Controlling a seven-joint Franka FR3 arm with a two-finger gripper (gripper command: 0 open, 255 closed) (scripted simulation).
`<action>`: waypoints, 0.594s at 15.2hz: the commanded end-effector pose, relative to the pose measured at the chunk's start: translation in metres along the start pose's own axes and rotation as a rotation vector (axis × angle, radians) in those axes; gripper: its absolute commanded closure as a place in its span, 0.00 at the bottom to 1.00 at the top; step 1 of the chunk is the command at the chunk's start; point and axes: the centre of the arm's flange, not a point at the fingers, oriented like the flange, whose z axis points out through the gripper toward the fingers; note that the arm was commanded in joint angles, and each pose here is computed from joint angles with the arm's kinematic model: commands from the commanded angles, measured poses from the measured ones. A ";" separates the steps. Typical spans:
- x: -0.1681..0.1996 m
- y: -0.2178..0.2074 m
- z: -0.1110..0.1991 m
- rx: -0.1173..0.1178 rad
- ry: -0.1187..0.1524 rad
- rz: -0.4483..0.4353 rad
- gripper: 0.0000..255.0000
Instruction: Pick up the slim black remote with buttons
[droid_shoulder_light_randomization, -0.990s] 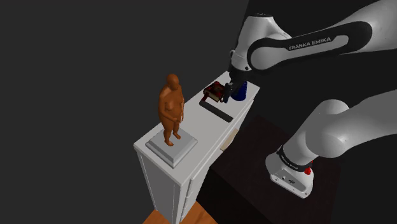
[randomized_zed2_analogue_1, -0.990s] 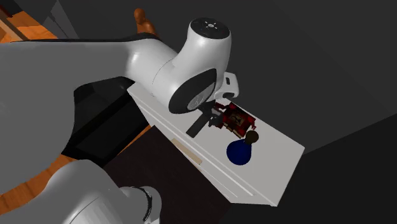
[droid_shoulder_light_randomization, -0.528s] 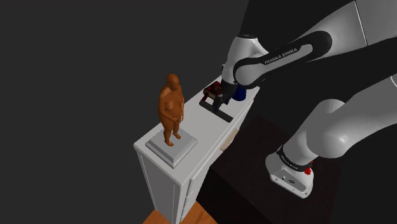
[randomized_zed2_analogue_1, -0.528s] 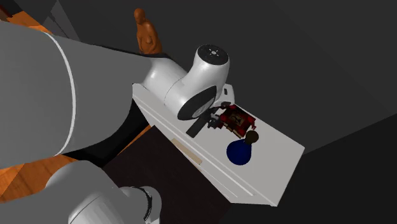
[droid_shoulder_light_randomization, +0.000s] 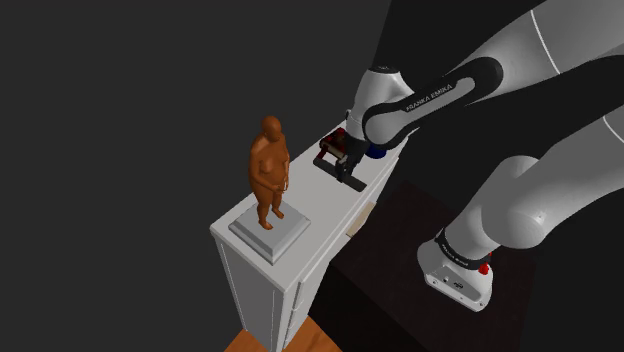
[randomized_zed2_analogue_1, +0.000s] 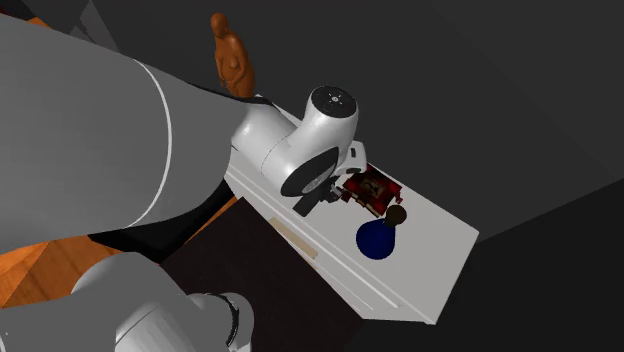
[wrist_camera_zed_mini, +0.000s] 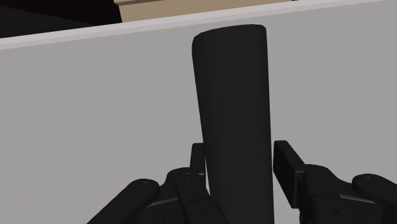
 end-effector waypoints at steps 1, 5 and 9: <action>-0.001 -0.001 0.002 0.000 -0.003 -0.003 1.00; -0.001 -0.001 0.002 0.000 -0.003 -0.003 1.00; 0.000 -0.002 -0.003 0.000 -0.003 -0.003 1.00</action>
